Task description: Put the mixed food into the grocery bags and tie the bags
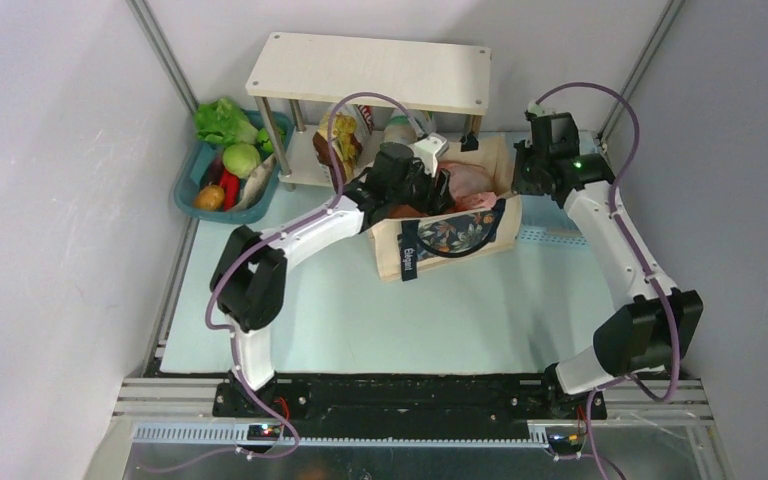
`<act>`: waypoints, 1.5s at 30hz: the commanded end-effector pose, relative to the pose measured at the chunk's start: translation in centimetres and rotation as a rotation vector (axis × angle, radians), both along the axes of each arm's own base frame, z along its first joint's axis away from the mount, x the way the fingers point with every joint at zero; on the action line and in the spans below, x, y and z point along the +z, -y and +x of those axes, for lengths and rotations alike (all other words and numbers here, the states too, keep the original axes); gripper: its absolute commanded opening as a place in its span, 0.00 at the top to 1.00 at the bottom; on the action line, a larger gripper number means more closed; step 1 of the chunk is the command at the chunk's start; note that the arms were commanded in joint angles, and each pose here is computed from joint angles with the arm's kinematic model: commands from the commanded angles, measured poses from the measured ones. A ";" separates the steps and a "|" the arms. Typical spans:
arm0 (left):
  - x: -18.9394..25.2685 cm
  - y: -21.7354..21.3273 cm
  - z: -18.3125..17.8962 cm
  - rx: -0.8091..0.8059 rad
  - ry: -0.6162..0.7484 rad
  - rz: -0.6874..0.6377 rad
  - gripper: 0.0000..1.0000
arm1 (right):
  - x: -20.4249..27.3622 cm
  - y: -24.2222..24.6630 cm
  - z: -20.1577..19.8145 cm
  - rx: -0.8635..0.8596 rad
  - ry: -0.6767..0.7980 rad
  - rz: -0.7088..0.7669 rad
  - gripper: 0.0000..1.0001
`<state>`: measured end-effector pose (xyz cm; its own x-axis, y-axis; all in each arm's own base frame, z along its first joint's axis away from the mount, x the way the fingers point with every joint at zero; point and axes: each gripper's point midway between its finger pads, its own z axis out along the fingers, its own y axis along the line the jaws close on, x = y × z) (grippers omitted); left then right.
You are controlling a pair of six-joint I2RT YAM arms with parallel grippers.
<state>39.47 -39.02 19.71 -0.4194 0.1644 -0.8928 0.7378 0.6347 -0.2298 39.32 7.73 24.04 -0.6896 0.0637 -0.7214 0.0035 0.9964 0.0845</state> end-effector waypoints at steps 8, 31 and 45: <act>-6.0 2.4 0.3 -0.008 -0.105 0.165 0.37 | 4.7 -2.2 -4.7 0.063 0.138 0.158 1.00; 12.1 -15.0 -10.6 0.453 0.124 0.009 0.04 | -2.4 -4.9 -18.4 0.208 0.008 0.235 1.00; 1.6 -14.4 -7.3 0.476 -0.203 0.112 0.55 | -4.0 -2.8 -20.2 0.100 -0.014 0.215 1.00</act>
